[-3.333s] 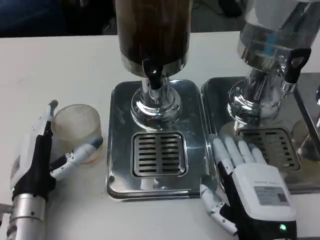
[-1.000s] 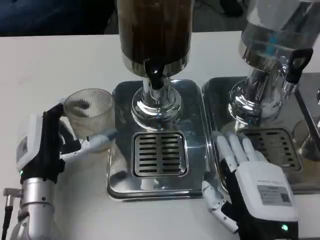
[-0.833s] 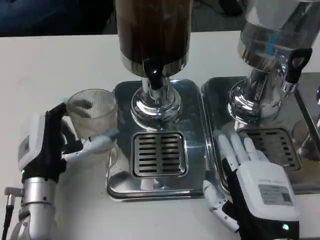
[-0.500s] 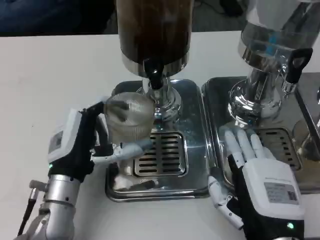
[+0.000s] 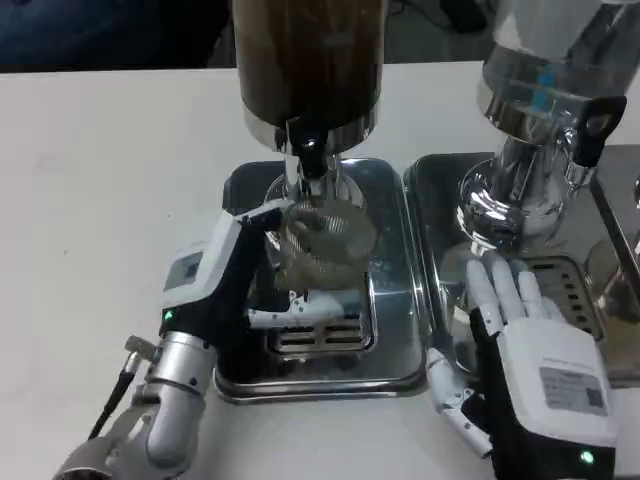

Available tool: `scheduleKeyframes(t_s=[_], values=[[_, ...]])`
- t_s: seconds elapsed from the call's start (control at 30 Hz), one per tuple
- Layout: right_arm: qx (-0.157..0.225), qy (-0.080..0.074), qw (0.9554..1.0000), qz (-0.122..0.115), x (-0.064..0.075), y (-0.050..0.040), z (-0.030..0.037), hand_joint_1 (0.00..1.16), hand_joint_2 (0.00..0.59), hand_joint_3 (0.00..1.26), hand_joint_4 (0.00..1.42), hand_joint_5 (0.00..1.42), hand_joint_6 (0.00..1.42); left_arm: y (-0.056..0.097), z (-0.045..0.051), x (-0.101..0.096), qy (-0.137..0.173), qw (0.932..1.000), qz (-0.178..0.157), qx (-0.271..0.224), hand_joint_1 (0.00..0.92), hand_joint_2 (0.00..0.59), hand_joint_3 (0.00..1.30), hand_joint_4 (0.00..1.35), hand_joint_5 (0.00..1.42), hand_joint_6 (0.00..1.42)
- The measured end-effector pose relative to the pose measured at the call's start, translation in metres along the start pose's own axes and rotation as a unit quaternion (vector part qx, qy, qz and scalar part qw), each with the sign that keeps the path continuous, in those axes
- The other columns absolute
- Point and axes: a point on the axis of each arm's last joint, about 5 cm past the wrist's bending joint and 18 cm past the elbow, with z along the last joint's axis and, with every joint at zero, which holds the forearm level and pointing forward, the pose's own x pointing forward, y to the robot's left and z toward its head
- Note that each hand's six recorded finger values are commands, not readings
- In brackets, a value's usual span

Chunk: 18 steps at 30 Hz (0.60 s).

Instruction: Grasp the cup under the faucet to collect the drink, then remove the cup.

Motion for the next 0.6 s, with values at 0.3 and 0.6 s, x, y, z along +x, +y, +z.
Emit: scheduleKeyframes(t_s=[0.3,0.6], values=[[-0.001,0.004,1.0,-0.001,0.0,-0.0002,-0.0004,0.0,0.515,0.03,0.0,0.0,0.12,-0.013,0.0081,0.005,-0.006,0.9998,0.004,0.019,0.638,0.0,0.86,1.01,1.16,1.35],[0.001,0.008,1.0,-0.002,0.0,-0.0008,-0.0018,0.0,0.518,0.03,0.0,0.0,0.12,-0.011,-0.0023,-0.009,0.008,0.9987,0.034,0.038,0.506,0.009,0.55,0.76,0.98,1.17]])
